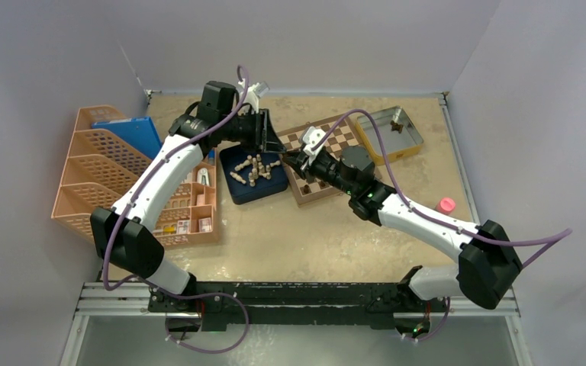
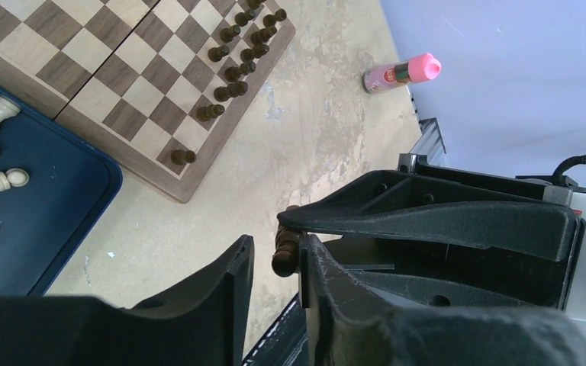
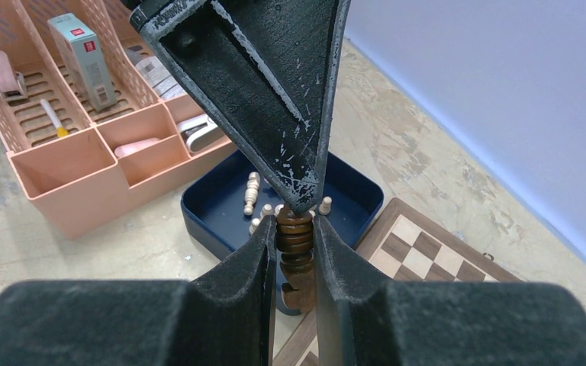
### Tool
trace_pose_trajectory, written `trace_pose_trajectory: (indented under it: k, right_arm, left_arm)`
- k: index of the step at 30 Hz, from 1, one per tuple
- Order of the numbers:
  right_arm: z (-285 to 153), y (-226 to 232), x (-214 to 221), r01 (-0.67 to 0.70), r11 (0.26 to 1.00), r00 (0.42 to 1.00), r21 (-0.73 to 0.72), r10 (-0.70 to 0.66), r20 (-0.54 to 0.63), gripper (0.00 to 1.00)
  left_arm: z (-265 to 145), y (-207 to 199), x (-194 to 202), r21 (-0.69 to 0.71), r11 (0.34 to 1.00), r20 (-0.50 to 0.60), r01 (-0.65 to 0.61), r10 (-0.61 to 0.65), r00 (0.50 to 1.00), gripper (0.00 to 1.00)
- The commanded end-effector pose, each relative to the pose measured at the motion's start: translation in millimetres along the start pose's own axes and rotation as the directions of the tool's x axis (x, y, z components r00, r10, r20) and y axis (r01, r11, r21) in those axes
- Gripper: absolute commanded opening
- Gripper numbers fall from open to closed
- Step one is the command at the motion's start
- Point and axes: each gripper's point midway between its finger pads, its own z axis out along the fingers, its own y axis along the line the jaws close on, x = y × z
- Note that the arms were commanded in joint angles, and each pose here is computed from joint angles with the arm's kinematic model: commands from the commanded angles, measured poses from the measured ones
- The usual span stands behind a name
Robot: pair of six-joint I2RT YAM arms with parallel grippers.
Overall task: Set up the chess pieces on the board
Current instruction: Pick up the chess piece from the storage box.
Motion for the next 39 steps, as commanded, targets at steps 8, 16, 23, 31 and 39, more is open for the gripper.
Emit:
trace_pose_trajectory:
  k: [8,16,23,31,39]
  right_arm:
    - [-4,-1,-19,0.013,1.000,0.998,0.012,-0.014,0.061,0.18]
    - [-7,-12,8,-0.084,0.991,0.996,0.108,0.086,-0.010,0.17]
    - [-11,-36,20,-0.248,0.922,0.961,0.297,0.274,-0.046,0.15]
    - [-51,-132,30,-0.465,0.718,0.860,0.518,0.506,0.071,0.14]
    - [-93,-189,7,-0.530,0.571,0.832,0.627,0.495,0.252,0.15]
  left_arm:
    - [-12,-21,-17,0.052,0.997,0.065,-0.065,0.062,0.996,0.00]
    - [-20,-17,-33,-0.022,0.993,0.125,-0.115,0.117,0.985,0.00]
    - [-26,3,-49,-0.169,0.977,0.200,-0.128,0.161,0.967,0.00]
    - [-4,28,-43,-0.328,0.935,0.174,-0.134,0.199,0.964,0.00]
    - [41,31,-48,-0.434,0.880,0.172,-0.194,0.292,0.941,0.00]
